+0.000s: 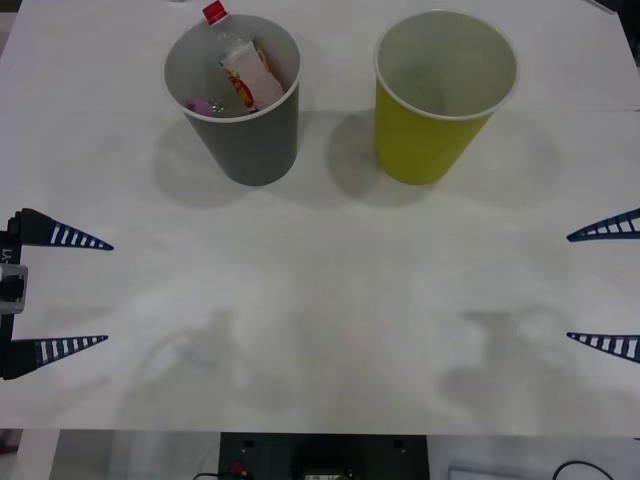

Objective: Put the can into the green bin and the plastic bottle into the gray bin

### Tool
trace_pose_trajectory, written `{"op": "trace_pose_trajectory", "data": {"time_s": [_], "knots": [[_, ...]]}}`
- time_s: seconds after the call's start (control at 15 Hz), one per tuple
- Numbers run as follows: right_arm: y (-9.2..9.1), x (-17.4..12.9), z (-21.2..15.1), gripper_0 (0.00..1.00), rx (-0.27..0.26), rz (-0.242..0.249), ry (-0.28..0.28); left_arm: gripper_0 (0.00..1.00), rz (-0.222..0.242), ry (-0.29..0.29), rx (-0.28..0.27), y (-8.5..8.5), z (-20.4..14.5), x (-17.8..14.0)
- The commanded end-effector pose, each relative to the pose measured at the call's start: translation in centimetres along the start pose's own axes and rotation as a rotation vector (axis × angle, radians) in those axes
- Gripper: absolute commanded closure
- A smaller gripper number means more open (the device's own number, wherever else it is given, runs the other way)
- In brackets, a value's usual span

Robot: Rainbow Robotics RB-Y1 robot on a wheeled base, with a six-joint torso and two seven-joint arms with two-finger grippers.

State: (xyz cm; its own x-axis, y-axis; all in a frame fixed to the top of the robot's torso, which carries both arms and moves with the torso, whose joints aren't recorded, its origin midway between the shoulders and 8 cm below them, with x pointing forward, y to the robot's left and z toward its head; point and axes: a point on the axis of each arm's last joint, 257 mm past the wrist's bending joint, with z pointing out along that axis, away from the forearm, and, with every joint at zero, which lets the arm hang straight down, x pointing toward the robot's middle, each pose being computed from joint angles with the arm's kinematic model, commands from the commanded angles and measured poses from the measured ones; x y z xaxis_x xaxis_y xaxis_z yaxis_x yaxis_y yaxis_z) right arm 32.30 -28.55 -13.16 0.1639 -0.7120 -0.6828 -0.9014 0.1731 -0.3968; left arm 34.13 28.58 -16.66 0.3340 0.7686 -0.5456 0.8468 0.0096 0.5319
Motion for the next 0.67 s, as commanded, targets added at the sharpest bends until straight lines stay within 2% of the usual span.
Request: {"op": "trace_pose_trajectory", "data": {"time_s": [0.07, 0.27, 0.4, 0.67], "knots": [[-0.12, 0.81, -0.07, 0.0, 0.0, 0.004, 0.026, 0.0, 0.0, 0.0, 0.0, 0.0, 0.0, 0.0], [-0.29, 0.98, -0.18, 0.0, 0.001, 0.01, 0.035, 0.0, 0.0, 0.0, 0.0, 0.0, 0.0, 0.0], [-0.38, 1.64, -0.23, 0.0, 0.004, 0.011, 0.062, 0.0, 0.0, 0.0, 0.0, 0.0, 0.0, 0.0], [-0.38, 1.64, -0.23, 0.0, 0.004, 0.011, 0.062, 0.0, 0.0, 0.0, 0.0, 0.0, 0.0, 0.0]]}}
